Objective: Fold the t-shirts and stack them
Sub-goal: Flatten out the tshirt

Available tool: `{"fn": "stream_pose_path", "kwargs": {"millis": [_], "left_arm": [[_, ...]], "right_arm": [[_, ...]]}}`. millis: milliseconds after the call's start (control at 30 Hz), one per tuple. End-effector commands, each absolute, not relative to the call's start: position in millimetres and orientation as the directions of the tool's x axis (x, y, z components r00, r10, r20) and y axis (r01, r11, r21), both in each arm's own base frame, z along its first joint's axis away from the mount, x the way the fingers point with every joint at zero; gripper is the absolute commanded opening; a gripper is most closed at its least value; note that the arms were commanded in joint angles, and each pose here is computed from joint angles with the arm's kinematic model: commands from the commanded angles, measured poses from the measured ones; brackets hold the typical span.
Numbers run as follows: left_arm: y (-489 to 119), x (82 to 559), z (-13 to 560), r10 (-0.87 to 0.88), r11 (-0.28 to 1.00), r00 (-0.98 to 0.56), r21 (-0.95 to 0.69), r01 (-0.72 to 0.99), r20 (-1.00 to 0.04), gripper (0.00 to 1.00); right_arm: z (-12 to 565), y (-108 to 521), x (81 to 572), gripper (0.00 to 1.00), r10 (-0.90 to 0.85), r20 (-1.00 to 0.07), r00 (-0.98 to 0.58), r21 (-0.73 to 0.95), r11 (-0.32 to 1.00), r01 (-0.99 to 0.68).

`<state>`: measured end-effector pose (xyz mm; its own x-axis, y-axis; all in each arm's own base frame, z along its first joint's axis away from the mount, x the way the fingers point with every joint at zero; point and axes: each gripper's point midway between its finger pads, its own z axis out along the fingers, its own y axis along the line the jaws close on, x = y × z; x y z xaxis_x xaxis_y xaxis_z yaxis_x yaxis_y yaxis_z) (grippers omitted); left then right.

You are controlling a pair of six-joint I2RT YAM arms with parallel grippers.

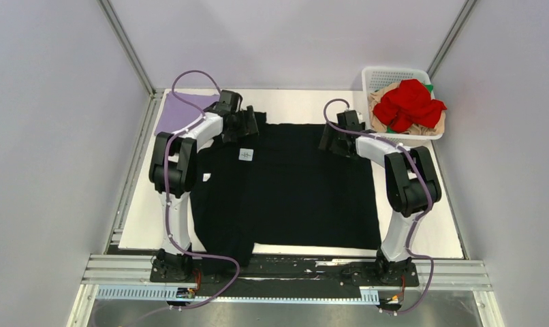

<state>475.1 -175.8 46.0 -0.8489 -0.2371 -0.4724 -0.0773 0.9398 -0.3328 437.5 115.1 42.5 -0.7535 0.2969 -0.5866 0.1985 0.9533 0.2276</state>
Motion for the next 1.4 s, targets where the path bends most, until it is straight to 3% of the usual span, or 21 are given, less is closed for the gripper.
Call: {"fn": "stream_pose_path", "kwargs": {"millis": [0,367,567,800,900,1033,1067,1100,1133,1167,1200,1367], "left_arm": [[-174.6,508.3,27.3,-0.302,0.934,-0.828,-0.323,-0.156,-0.472,1.0],[-176.4,562.3,-13.3,-0.334,0.91,-0.851,-0.373,-0.18,-0.406,1.0],[-185.7,605.3,-4.6,-0.321,0.9,-0.821,-0.423,-0.108,-0.473,1.0],[-195.3,635.6,76.6,-0.307,0.855,-0.748,-0.516,0.054,-0.588,1.0],[-200.2,610.8,133.7,-0.267,0.852,-0.732,-0.508,0.125,-0.627,1.0],[-196.5,552.6,164.7,-0.194,0.888,-0.74,-0.436,0.147,-0.644,1.0],[-192.9,537.6,199.7,-0.194,0.89,-0.703,-0.424,0.167,-0.685,1.0],[-187.1,516.1,173.7,-0.182,0.91,-0.742,-0.397,0.122,-0.646,1.0],[-183.0,500.7,205.8,-0.21,0.906,-0.701,-0.405,0.123,-0.681,1.0],[-176.2,475.8,177.6,-0.205,0.92,-0.743,-0.384,0.075,-0.638,1.0],[-172.6,457.7,198.3,-0.239,0.913,-0.719,-0.403,0.062,-0.653,1.0],[-136.5,341.5,146.0,-0.284,0.947,-0.796,-0.288,-0.145,-0.535,1.0]], "right_arm": [[41.3,113.9,459.9,1.0,0.313,-0.604,-0.733,0.24,0.948,0.207],[26.5,87.5,512.5,1.0,0.333,-0.616,-0.714,0.23,0.943,0.241],[30.6,73.5,556.7,1.0,0.333,-0.65,-0.683,0.235,0.943,0.236],[95.8,82.9,577.4,1.0,0.267,-0.735,-0.623,0.24,0.962,0.128],[128.5,99.5,561.6,1.0,0.205,-0.773,-0.601,0.213,0.975,0.058],[148.0,127.9,517.9,1.0,0.171,-0.777,-0.605,0.213,0.977,0.003],[148.2,133.1,504.2,1.0,0.182,-0.768,-0.614,0.23,0.973,0.0],[148.9,136.6,490.2,1.0,0.198,-0.756,-0.624,0.254,0.967,-0.001],[151.2,138.7,476.4,1.0,0.22,-0.744,-0.63,0.283,0.959,0.001],[149.7,139.2,462.0,1.0,0.239,-0.73,-0.64,0.304,0.953,0.009],[157.6,137.6,448.1,1.0,0.271,-0.727,-0.631,0.332,0.943,0.022],[158.8,123.0,386.2,1.0,0.344,-0.705,-0.62,0.384,0.92,0.073]]}}
